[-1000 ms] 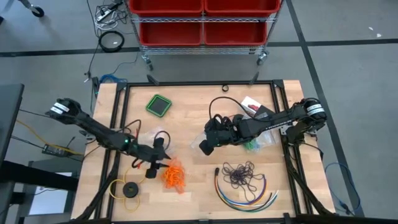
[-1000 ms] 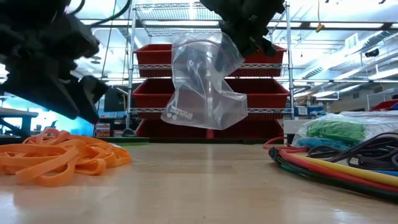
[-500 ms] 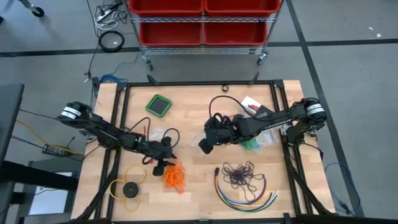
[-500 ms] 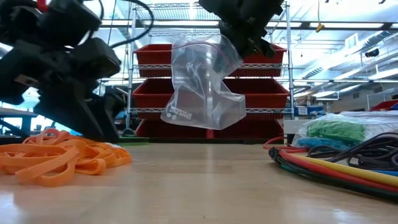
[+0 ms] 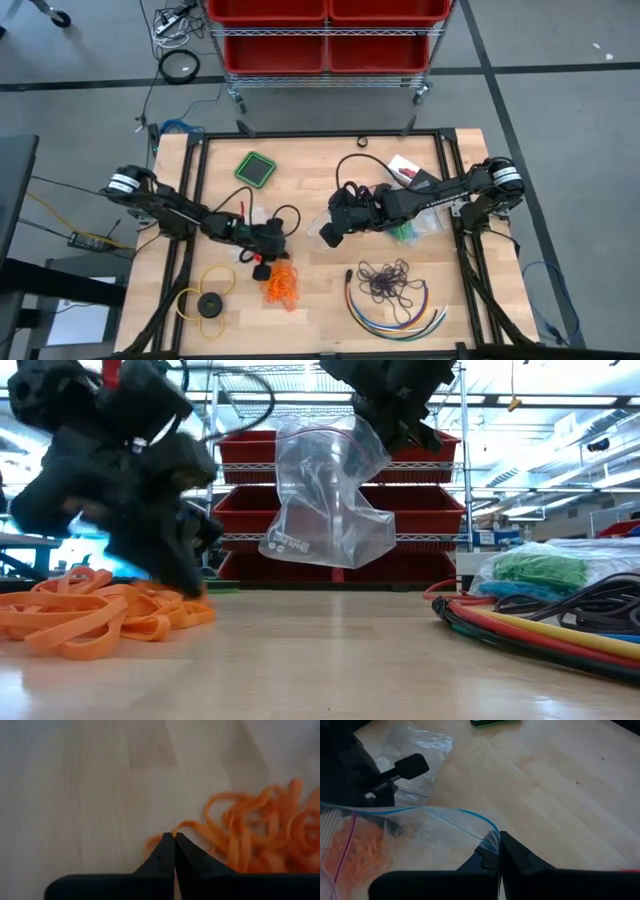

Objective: Sort rubber bands
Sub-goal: Put the orange rubber band into the transparent zip bag

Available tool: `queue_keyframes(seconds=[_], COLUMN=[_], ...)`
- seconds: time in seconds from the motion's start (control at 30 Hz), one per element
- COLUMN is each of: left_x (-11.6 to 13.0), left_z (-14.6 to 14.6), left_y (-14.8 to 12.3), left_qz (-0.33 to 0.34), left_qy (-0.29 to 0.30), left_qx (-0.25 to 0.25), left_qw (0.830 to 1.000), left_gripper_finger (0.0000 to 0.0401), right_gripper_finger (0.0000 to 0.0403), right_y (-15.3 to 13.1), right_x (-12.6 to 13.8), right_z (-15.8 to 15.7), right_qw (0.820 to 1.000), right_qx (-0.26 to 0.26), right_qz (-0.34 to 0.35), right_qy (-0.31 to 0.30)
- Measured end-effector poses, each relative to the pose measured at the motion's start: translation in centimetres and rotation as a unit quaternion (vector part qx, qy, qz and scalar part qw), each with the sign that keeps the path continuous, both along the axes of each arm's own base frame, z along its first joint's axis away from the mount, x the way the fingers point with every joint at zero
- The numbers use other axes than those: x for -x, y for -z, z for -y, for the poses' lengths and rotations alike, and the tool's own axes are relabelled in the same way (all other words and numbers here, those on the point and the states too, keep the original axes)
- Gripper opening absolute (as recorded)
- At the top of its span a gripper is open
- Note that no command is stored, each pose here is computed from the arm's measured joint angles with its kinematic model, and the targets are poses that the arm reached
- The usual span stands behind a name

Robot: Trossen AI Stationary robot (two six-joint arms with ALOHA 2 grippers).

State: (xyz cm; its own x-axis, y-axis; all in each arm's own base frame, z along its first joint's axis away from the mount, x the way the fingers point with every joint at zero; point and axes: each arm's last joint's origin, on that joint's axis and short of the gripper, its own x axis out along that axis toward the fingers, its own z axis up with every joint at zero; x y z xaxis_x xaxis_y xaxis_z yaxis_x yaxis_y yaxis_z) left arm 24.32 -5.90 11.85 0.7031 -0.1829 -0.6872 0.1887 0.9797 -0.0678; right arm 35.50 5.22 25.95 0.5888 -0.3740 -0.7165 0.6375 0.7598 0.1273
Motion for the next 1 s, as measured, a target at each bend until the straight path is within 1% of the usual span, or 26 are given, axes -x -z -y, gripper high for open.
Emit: queue_keyframes(seconds=[0.1, 0.2, 0.37, 0.47, 0.53, 0.67, 0.8, 0.83, 0.87, 0.93, 0.97, 1.0], left_x=[-0.4, -0.5, -0.8, -0.8, -0.8, -0.4, -0.1, 0.0, -0.1, -0.4, -0.4, -0.2], left_z=[0.1, 0.0, 0.1, 0.1, 0.1, 0.2, 0.0, -0.1, 0.0, 0.3, 0.4, 0.4], left_y=[-1.8, -3.6, -8.0, -10.0, -10.7, -10.1, -9.2, -9.0, -9.0, -9.0, -9.0, -8.8], left_qz=[0.020, 0.014, 0.026, 0.016, 0.011, -0.022, -0.038, -0.039, -0.028, -0.002, -0.001, -0.010], left_qy=[0.009, 0.015, 0.025, 0.030, 0.036, 0.042, 0.014, 0.013, 0.015, 0.042, 0.050, 0.046], left_qx=[-0.010, -0.032, -0.056, -0.061, -0.058, -0.063, -0.090, -0.091, -0.086, -0.059, -0.052, -0.050], left_qw=[1.000, 0.999, 0.998, 0.998, 0.998, 0.997, 0.995, 0.995, 0.996, 0.997, 0.997, 0.998], left_gripper_finger=[0.0007, 0.0003, 0.0002, 0.0002, 0.0002, 0.0002, 0.0003, 0.0004, 0.0004, 0.0004, 0.0004, 0.0004], right_gripper_finger=[0.0000, 0.0000, 0.0000, 0.0000, 0.0000, 0.0000, 0.0000, 0.0000, 0.0000, 0.0000, 0.0000, 0.0000], right_y=[0.0, 0.0, 0.0, 0.0, 0.0, -0.1, -0.1, -0.1, -0.1, -0.1, -0.1, -0.1], right_x=[0.0, 0.0, 0.0, 0.0, 0.0, -0.1, -0.1, -0.1, -0.1, -0.1, -0.1, -0.1], right_z=[0.0, 0.0, 0.0, 0.0, 0.0, 0.0, 0.0, 0.0, 0.0, 0.0, 0.0, 0.0], right_qw=[1.000, 1.000, 1.000, 1.000, 1.000, 1.000, 1.000, 1.000, 1.000, 1.000, 1.000, 1.000], right_qx=[0.002, 0.002, 0.002, 0.002, 0.002, 0.002, 0.003, 0.003, 0.003, 0.003, 0.003, 0.003], right_qz=[-0.001, -0.001, 0.000, 0.001, 0.000, 0.002, 0.002, 0.002, 0.002, 0.002, 0.002, 0.002], right_qy=[-0.002, -0.003, -0.003, -0.003, -0.004, -0.006, -0.007, -0.007, -0.007, -0.007, -0.007, -0.007])
